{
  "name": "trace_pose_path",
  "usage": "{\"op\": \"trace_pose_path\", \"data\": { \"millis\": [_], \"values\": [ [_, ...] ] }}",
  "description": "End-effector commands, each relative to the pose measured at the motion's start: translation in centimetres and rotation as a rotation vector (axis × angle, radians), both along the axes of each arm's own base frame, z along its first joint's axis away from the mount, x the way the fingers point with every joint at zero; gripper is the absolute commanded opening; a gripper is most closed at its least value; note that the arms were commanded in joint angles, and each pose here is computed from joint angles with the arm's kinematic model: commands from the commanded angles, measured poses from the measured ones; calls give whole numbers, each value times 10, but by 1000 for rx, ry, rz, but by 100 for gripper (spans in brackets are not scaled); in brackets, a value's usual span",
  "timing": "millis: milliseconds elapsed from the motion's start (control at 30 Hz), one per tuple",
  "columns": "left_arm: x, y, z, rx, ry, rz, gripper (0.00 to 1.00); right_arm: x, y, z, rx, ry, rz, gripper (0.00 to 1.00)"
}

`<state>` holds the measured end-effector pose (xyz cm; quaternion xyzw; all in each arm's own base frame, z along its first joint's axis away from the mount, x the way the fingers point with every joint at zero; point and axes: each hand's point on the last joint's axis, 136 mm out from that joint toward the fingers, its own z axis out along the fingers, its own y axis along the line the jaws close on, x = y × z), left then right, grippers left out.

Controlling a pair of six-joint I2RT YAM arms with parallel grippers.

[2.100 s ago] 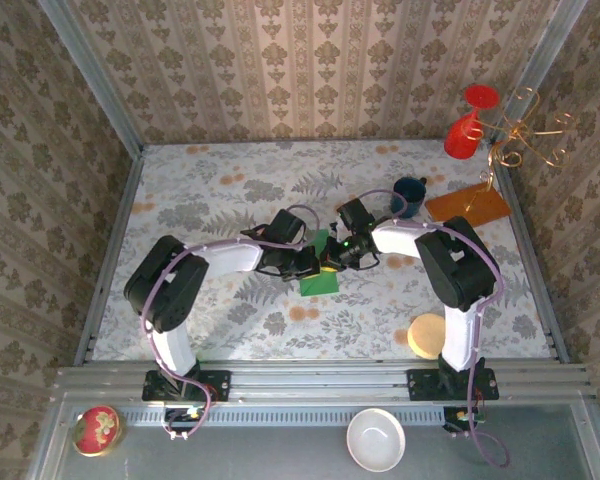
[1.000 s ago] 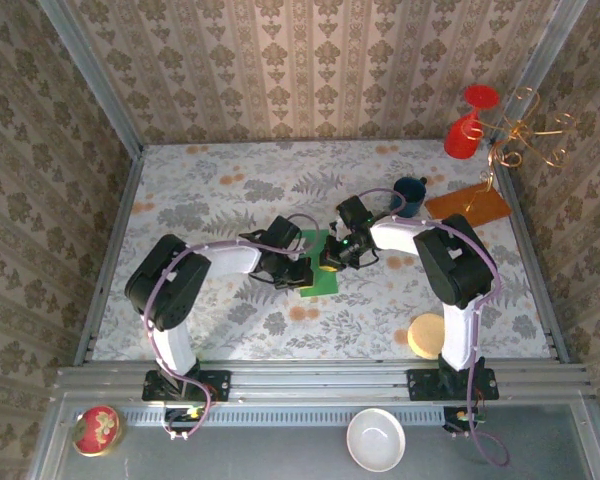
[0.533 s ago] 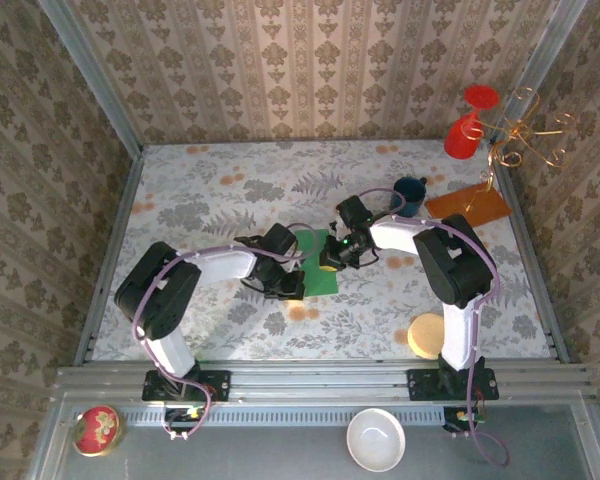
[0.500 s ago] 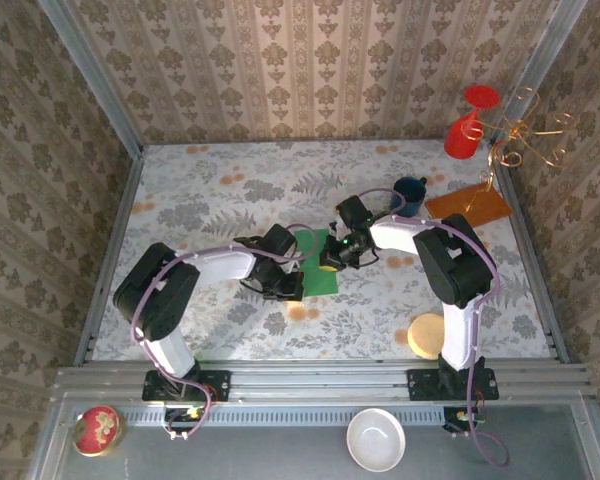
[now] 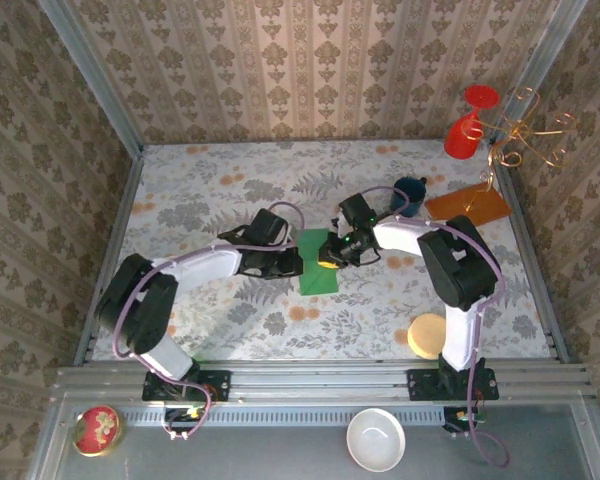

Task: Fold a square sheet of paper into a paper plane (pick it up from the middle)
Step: Fold the triangle a second time at the center of the table, then turn over the paper at the center of the table.

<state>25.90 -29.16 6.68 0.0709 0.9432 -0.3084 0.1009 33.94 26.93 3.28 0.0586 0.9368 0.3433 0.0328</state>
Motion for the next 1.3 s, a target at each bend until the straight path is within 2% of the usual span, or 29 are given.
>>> {"op": "trace_pose_path", "data": {
  "millis": [0, 233, 533, 967, 1267],
  "values": [
    [23, -21, 9, -68, -26, 37, 13, 8, -6, 27, 31, -69, -60, 25],
    [42, -16, -13, 7, -7, 97, 15, -2, -35, 9, -15, -28, -188, 32],
    [42, -3, -39, 41, 56, 145, 17, -8, -25, 2, 37, 17, -188, 33],
    [34, 12, -65, 49, 111, 209, 20, -12, -14, -10, 67, 75, -191, 32],
    [30, 16, -70, 49, 128, 220, 20, -13, -2, -12, 94, 85, -164, 26]
  ]
}}
